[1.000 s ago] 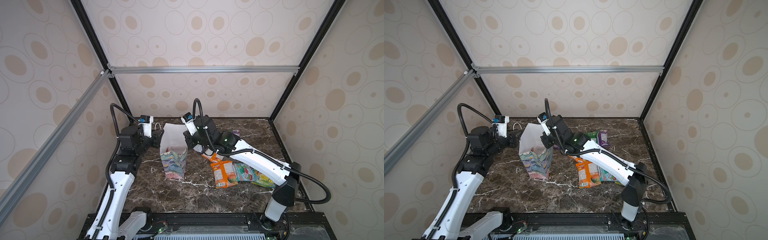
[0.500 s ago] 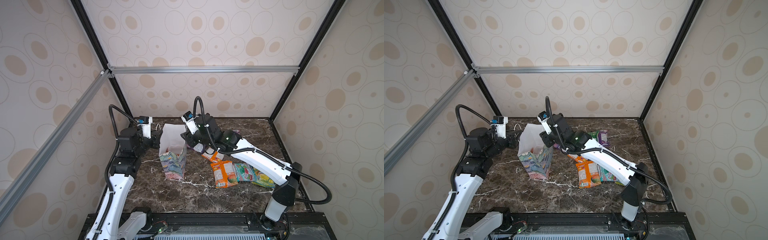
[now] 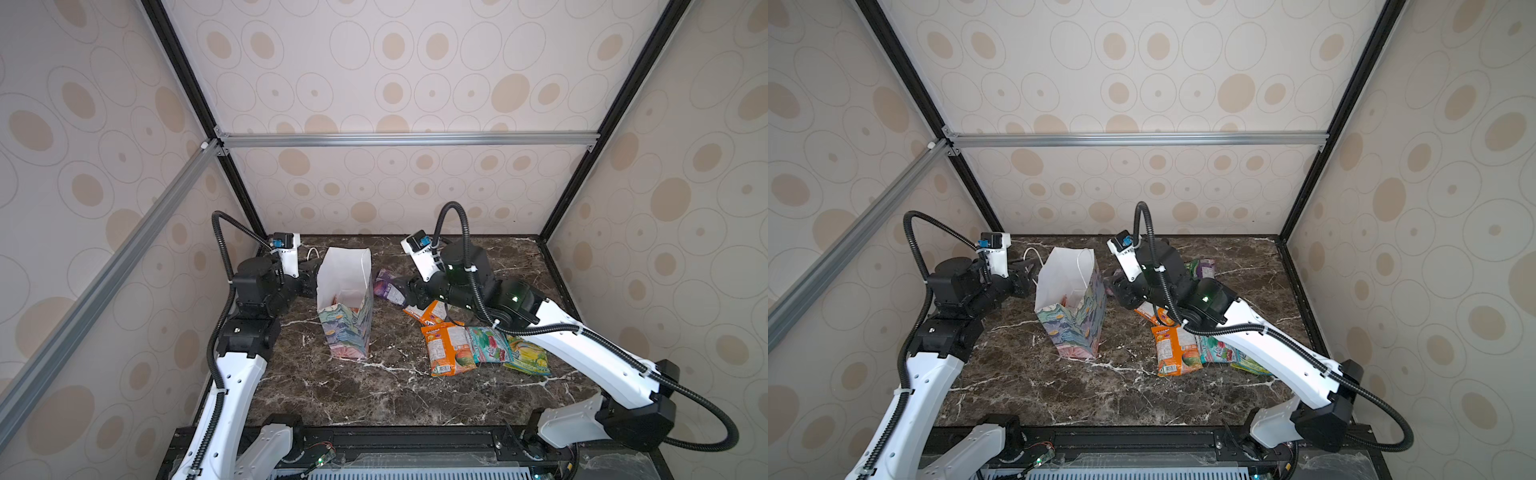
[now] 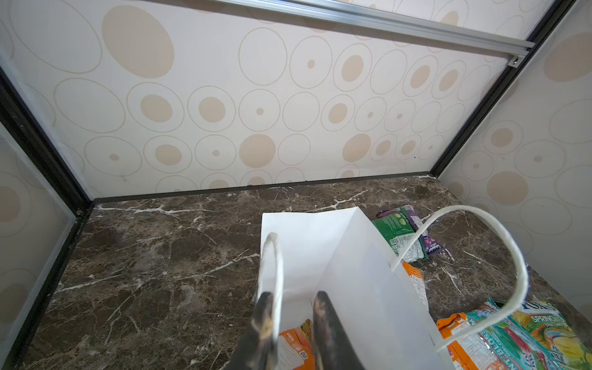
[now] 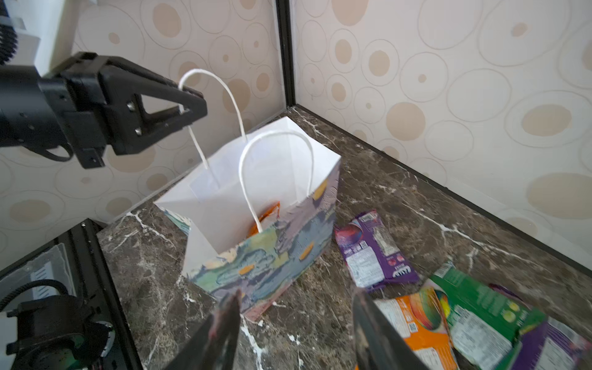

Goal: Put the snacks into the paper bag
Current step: 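Move the right gripper back down to the remaining candy bags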

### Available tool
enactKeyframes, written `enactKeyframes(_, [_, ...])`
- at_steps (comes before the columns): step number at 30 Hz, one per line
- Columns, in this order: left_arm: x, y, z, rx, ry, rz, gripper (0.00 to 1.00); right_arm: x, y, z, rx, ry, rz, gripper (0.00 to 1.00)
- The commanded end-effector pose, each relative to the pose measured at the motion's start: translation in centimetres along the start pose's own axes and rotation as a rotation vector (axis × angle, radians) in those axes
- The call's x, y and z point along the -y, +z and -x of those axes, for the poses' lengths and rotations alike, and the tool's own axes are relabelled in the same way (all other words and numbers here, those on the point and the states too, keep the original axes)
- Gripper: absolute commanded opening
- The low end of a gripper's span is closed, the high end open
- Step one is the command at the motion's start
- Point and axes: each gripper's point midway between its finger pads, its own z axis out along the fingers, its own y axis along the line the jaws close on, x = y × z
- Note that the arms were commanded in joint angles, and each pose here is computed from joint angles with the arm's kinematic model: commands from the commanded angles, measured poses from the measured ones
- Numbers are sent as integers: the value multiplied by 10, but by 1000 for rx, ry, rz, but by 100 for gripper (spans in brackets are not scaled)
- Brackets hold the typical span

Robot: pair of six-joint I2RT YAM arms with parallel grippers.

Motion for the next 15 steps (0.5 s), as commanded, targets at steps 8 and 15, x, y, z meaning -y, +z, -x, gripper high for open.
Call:
enactKeyframes(8, [-1,-3,4,17,19,7,3,64,7,-130,-355,6,-291,61])
enactKeyframes(15, [1,-3,4,22,18,-4,2,112,-19,-192,-452,279,-402,63])
